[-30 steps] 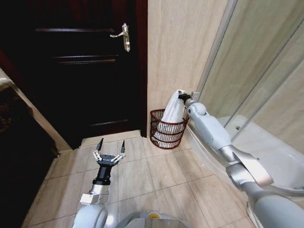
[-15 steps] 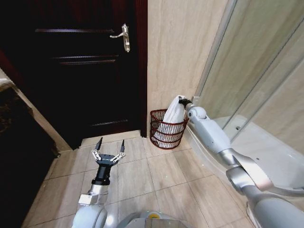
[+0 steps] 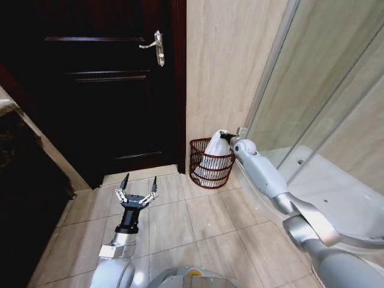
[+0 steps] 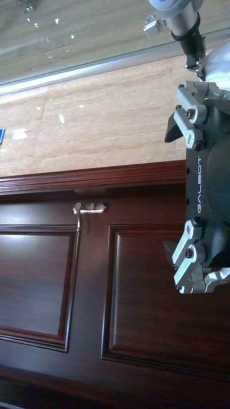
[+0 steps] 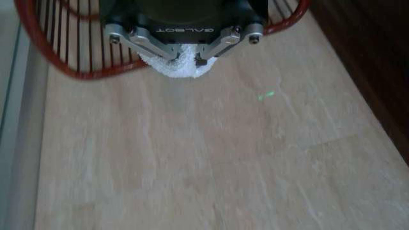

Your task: Discard the used towel into the hamper.

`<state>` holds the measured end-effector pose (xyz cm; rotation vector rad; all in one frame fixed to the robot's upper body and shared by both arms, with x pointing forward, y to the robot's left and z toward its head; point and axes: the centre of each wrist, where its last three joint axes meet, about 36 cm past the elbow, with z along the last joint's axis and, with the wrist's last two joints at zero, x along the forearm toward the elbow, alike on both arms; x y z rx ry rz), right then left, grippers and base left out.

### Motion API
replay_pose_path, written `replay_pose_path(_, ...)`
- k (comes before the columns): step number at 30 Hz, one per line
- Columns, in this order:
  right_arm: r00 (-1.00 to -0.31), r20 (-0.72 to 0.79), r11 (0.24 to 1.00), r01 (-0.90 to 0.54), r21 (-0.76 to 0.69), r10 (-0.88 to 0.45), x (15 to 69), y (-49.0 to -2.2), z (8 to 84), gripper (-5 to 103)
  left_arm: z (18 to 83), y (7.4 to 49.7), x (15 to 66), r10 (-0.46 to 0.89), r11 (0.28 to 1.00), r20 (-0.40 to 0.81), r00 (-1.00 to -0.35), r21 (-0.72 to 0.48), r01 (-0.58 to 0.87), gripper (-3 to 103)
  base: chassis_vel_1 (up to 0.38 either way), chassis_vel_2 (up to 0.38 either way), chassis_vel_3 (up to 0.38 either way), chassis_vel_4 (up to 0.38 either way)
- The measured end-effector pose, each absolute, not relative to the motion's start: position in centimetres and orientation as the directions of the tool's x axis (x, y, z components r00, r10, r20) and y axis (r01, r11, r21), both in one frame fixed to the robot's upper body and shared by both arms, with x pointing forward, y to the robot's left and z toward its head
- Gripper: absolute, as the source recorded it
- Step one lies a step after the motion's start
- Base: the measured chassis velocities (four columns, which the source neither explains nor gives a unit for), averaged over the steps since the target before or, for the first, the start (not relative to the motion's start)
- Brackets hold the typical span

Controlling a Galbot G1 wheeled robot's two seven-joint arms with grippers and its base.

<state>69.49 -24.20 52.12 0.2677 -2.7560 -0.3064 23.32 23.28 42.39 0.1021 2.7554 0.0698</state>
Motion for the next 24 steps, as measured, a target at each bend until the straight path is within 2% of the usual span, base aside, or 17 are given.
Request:
replay_pose_path(8,-0.886,0.393,0.951,-0.144,0.272,-0.246,69.6,-24.4,51.9,2,42.1,23.3,23.5,0.077,0.996,-0.369,-0.926,0.061,0.059,100,0.000,0.000,0.000,0.000)
replay_pose_path(24,-0.776,0.565,0.951,-0.142,0.276,-0.280,71.8,-24.5,51.6,2,41.8,23.4,23.6,0.064,0.997,-0.362,-0.930,0.057,0.046,100,0.000,0.000,0.000,0.000)
